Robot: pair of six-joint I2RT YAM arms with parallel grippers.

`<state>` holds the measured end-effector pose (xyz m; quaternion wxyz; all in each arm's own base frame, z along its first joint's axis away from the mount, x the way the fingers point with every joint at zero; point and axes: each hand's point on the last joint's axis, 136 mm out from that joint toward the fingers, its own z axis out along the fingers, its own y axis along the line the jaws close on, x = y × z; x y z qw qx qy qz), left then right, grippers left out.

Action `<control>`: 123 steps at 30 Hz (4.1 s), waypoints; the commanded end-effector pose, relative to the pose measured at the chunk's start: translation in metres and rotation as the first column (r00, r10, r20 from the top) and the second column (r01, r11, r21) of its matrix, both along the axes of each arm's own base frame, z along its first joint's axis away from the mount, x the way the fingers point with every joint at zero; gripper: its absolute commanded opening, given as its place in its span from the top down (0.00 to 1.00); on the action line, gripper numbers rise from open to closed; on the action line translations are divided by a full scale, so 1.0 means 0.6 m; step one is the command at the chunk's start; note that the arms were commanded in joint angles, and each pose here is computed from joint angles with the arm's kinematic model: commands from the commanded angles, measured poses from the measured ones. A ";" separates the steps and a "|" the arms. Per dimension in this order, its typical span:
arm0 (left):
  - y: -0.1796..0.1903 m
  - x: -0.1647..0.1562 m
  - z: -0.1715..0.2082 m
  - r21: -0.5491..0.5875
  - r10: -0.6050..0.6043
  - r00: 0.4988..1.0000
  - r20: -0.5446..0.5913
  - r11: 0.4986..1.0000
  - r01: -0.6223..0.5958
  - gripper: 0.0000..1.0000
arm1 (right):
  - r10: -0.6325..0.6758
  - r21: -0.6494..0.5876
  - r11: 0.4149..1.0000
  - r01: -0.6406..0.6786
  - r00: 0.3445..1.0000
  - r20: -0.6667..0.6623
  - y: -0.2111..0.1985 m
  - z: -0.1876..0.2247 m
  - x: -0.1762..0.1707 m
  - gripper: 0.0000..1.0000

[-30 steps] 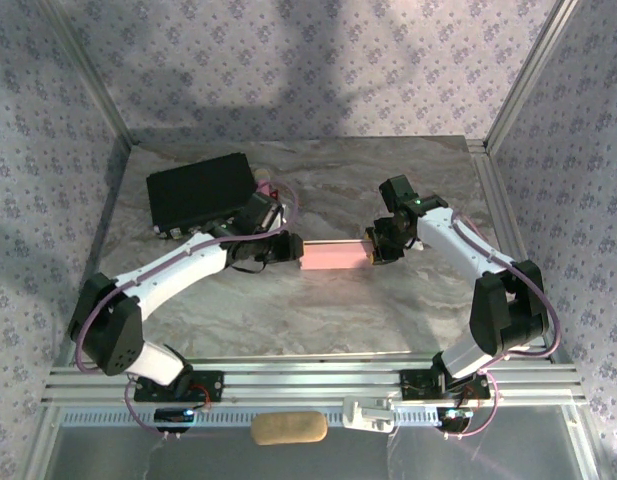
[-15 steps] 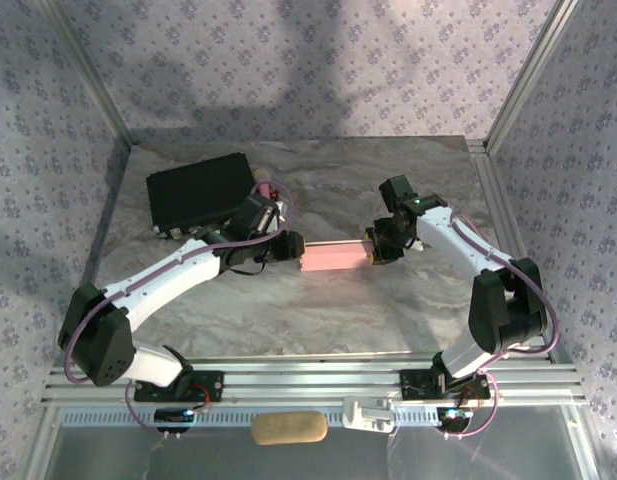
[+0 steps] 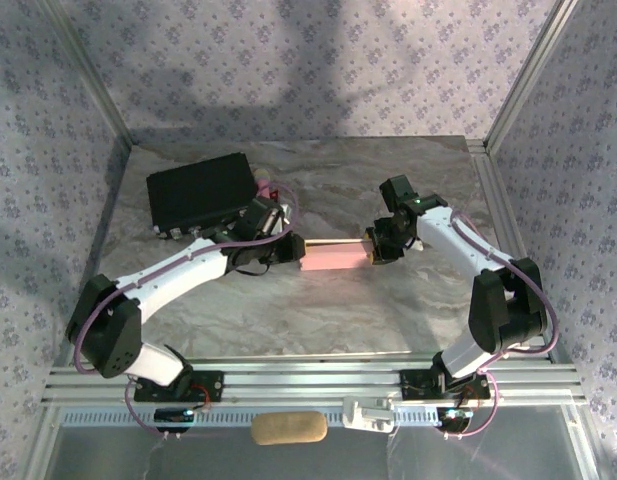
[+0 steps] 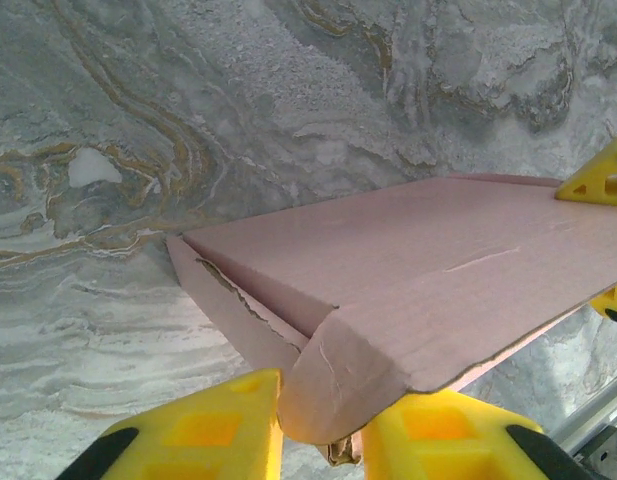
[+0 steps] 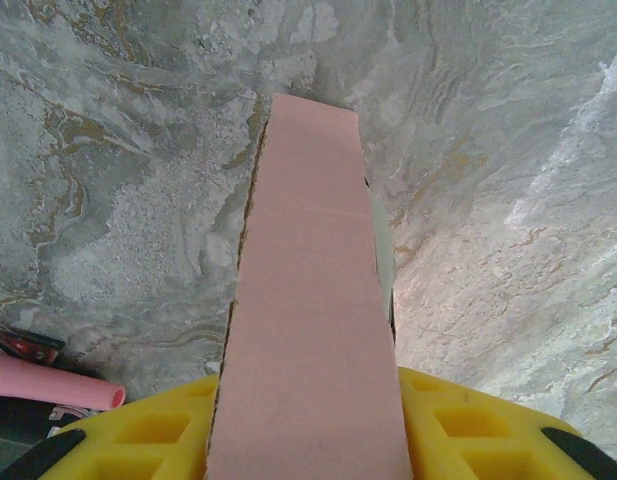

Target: Fold the paper box

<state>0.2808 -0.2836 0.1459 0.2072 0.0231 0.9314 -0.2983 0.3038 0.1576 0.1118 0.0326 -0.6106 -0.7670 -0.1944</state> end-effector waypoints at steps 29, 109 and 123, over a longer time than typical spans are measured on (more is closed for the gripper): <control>-0.010 0.007 -0.026 0.032 0.049 0.999 -0.012 0.998 -0.048 0.84 | 0.108 -0.064 0.993 -0.102 0.990 0.089 0.160 0.035 -0.035 0.27; 0.004 0.015 0.039 0.463 -0.336 0.939 0.076 0.846 0.265 0.80 | 0.075 -0.060 0.996 -0.072 0.996 0.046 0.140 0.022 -0.014 0.61; 0.008 0.010 0.039 0.453 -0.285 0.958 0.033 0.858 0.240 1.00 | 0.080 -0.064 0.995 -0.077 0.996 0.048 0.141 0.019 -0.013 0.61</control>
